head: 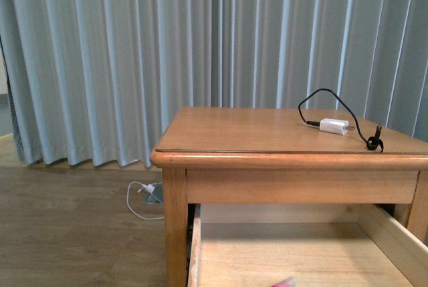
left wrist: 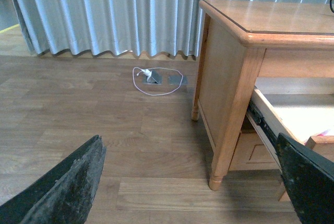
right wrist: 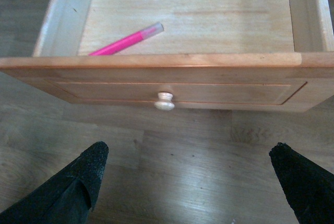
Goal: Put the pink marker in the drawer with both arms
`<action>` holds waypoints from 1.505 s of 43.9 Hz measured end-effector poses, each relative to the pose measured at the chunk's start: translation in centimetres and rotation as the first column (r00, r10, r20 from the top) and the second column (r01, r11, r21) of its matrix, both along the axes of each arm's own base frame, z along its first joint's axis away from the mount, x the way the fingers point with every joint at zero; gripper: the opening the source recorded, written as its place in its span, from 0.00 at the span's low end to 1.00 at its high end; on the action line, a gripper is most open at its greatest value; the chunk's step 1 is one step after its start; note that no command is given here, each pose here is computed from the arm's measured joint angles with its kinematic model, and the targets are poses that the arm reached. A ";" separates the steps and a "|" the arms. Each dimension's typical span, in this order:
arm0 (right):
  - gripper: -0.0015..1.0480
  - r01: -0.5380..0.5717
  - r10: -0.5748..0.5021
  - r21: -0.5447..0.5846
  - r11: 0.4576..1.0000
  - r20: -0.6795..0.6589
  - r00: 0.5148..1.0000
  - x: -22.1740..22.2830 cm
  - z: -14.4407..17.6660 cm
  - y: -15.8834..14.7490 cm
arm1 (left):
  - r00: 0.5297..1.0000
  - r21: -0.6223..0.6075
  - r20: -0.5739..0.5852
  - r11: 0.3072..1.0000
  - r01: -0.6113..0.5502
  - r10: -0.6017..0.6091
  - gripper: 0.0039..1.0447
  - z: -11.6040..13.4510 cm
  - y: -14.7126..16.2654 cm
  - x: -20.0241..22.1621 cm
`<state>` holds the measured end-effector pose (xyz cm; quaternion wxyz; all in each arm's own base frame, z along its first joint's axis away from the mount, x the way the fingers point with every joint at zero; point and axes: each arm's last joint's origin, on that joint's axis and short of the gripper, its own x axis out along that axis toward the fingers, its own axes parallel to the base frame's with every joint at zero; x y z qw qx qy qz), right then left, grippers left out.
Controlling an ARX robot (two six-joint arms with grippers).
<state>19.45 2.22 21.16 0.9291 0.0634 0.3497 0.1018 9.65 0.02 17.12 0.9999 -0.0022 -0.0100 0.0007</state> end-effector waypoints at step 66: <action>0.92 0.134 -0.111 -0.088 0.987 0.220 0.969 22.4 -9.3 4.1 | 1.000 0.000 0.000 1.000 0.000 0.000 0.95 0.0 0.0 0.0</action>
